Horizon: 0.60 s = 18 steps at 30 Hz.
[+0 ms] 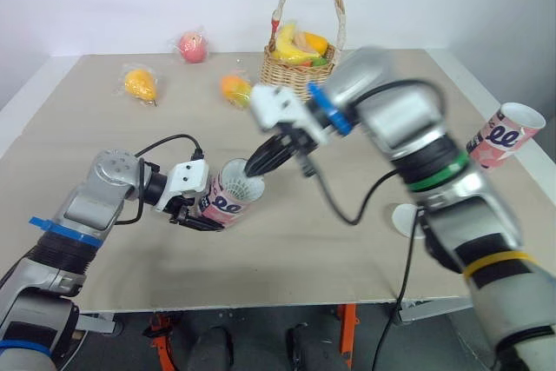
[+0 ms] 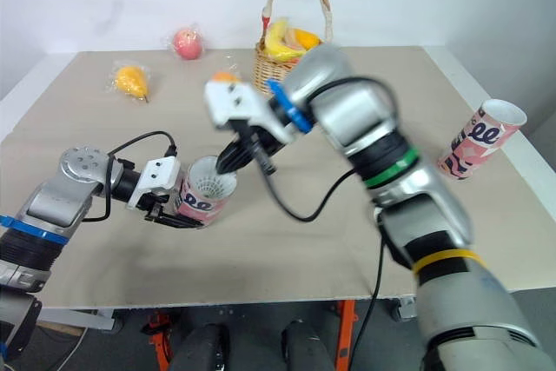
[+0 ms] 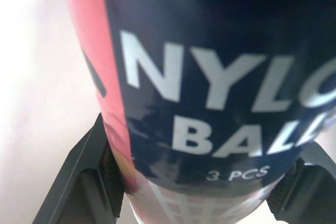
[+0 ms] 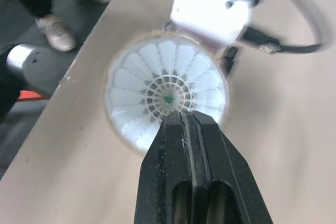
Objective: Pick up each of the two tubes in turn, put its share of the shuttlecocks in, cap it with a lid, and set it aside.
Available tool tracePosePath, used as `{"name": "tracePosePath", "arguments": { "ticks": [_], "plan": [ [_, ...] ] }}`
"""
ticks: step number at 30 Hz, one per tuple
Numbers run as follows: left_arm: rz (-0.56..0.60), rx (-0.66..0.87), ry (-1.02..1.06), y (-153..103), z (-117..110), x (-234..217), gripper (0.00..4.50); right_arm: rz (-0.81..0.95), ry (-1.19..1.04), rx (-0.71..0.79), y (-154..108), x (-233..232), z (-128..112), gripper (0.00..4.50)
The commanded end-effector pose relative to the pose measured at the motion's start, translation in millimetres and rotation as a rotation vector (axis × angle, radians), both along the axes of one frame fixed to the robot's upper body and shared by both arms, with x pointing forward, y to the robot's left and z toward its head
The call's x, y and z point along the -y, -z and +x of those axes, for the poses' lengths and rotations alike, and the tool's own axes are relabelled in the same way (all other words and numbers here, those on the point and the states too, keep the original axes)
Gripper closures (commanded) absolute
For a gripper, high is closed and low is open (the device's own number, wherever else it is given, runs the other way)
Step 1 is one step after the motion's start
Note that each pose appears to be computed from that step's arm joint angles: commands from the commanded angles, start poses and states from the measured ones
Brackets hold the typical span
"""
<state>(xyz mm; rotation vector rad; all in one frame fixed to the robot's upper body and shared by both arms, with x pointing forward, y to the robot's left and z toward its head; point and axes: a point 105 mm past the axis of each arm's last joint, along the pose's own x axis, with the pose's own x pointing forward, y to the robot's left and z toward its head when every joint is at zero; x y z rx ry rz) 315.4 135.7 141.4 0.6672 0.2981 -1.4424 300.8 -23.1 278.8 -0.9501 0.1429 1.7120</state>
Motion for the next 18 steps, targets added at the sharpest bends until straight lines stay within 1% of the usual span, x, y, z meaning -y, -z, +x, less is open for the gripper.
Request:
{"name": "tracePosePath", "arguments": {
  "ticks": [1,4,6,12,18],
  "plan": [
    [-0.070,0.066,0.012,-18.2,3.4,4.7,1.59,-0.022,-0.026,0.020,-4.9,14.6,-10.7,4.46],
    [-0.127,0.077,0.022,-25.1,4.0,10.8,1.59,0.018,0.059,0.043,-8.7,28.6,-2.8,4.46],
    [-0.136,0.065,0.030,-24.7,2.8,13.1,1.59,0.046,0.083,0.044,-11.7,33.4,-1.9,4.46],
    [-0.110,0.029,0.039,-19.0,1.4,12.0,1.59,0.089,0.108,0.040,-14.3,38.1,-4.2,4.46],
    [-0.036,0.007,0.032,-10.8,1.7,3.5,1.59,0.115,0.074,0.041,-22.6,30.0,-9.0,4.46]
  ]
}}
